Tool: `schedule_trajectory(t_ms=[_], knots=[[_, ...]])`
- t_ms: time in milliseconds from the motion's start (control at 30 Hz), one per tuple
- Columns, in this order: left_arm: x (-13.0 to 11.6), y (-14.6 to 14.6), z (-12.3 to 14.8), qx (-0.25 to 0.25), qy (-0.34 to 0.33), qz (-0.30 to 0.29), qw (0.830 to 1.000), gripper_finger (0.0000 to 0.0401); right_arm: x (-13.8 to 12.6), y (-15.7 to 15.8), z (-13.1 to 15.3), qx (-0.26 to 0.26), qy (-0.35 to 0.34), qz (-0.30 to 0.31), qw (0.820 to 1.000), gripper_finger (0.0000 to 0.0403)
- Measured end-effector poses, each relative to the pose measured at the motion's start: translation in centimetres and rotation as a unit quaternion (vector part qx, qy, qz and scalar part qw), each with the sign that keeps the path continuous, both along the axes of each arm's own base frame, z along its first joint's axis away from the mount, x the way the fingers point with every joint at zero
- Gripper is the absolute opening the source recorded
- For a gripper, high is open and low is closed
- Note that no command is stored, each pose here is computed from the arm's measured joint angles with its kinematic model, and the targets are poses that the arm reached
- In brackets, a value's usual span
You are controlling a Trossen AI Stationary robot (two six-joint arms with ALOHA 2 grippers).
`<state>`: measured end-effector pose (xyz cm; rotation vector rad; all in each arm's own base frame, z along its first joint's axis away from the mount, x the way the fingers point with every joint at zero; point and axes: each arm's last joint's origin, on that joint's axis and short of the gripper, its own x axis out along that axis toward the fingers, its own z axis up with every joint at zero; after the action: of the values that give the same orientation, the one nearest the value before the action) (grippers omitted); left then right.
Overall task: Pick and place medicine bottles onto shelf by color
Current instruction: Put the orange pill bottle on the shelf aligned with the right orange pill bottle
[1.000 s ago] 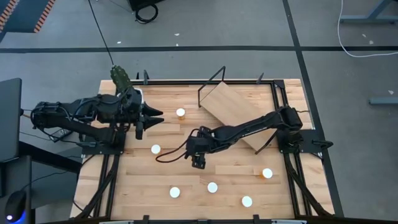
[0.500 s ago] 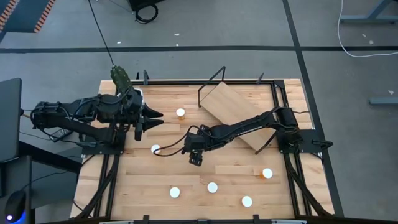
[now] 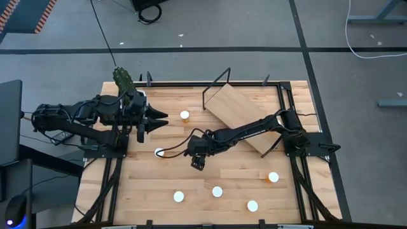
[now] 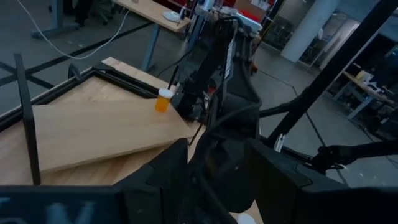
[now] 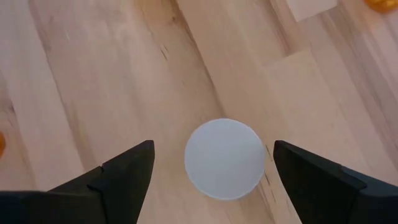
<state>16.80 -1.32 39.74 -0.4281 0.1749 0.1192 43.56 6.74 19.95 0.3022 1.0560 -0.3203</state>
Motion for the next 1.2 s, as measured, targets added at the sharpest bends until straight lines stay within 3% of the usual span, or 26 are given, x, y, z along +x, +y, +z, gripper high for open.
schedule_trajectory(t_ms=[400, 700, 1200], knots=[[0.0, 0.0, 0.0, 0.001, 0.002, 0.0, 1.0, 0.0167, -0.5, -0.1, -1.0, 0.008, 0.016, -0.015, 1.0, 0.0337], [0.0, 0.0, 0.0, 0.028, 0.004, -0.006, 1.0, 0.0167, -0.5, -0.1, -1.2, 0.02, 0.012, -0.03, 0.999, 0.0336], [0.0, 0.0, 0.0, 0.039, 0.005, -0.008, 0.999, 0.0167, -0.2, -0.5, -1.1, 0.021, -0.007, -0.057, 0.998, 0.0281]])
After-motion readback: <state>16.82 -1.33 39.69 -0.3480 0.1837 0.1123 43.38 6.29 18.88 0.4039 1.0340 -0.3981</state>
